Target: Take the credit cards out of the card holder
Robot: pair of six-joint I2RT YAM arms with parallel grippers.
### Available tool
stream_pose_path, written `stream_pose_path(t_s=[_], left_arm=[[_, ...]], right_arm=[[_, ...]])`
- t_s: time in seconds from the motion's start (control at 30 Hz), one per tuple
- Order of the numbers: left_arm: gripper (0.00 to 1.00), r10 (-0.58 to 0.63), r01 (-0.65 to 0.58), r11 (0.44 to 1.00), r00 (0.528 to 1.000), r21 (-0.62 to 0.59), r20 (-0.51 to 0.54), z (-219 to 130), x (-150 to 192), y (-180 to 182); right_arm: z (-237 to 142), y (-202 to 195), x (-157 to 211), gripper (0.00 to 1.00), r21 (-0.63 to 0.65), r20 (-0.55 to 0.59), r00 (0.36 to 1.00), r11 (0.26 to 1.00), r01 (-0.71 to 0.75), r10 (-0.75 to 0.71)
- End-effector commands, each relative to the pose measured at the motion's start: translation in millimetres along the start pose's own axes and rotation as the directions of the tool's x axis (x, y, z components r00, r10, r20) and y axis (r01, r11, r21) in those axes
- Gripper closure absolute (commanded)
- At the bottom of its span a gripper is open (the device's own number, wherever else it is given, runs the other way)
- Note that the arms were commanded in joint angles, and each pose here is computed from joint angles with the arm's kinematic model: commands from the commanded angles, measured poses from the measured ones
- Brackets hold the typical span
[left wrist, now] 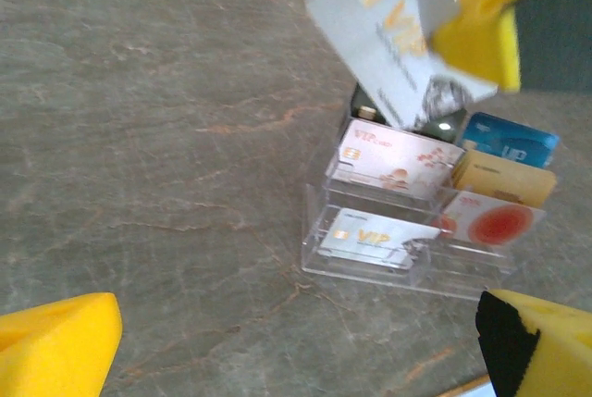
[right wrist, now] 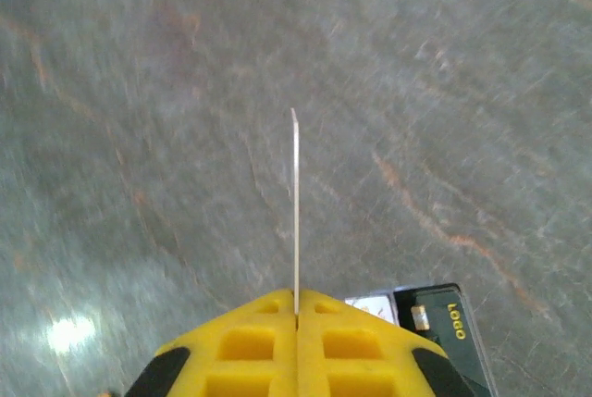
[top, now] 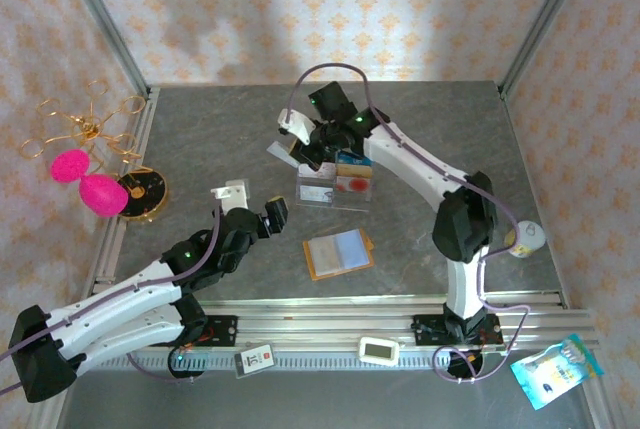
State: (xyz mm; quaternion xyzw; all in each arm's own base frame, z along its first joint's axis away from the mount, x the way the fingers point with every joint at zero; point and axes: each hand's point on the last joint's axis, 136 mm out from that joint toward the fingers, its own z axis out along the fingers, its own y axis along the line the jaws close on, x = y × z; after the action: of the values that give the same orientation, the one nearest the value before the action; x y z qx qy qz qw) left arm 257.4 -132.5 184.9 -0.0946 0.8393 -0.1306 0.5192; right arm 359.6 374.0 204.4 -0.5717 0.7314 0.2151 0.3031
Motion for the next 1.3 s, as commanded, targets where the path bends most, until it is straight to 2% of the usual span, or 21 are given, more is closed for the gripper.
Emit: stream_pose_path(t_s=[0.0,0.23,0.47,0.9,1.27], left_arm=[[0.01,0.028,-0.024,0.997,0.998,-0.072,0.055,-4.3,-16.8,11.8],[0.01,0.039,-0.024,0.993,0.991,-0.116,0.13,-3.2,-31.2,17.1],[0.01,0.053,-0.037,0.993,0.99,-0.116,0.135,4.9,-28.6,15.4],[0.01,0.088,-0.074,0.988,0.991,-0.133,0.103,16.9,-23.6,13.1],[0.01,0.097,-0.078,0.985,0.988,-0.154,0.12,15.1,-30.0,16.5]], right_arm=[[-2.0,12.4,34.4,1.0,-0.105,-0.114,0.989,0.991,0.079,-0.091],[6.6,8.5,67.0,1.0,-0.1,-0.199,0.968,0.985,0.137,-0.155],[11.7,13.2,90.1,1.0,-0.141,-0.265,0.943,0.975,0.171,-0.204],[26.0,5.5,113.2,1.0,-0.136,-0.351,0.917,0.979,0.151,-0.19],[38.0,3.8,122.5,1.0,-0.123,-0.396,0.901,0.983,0.14,-0.178]])
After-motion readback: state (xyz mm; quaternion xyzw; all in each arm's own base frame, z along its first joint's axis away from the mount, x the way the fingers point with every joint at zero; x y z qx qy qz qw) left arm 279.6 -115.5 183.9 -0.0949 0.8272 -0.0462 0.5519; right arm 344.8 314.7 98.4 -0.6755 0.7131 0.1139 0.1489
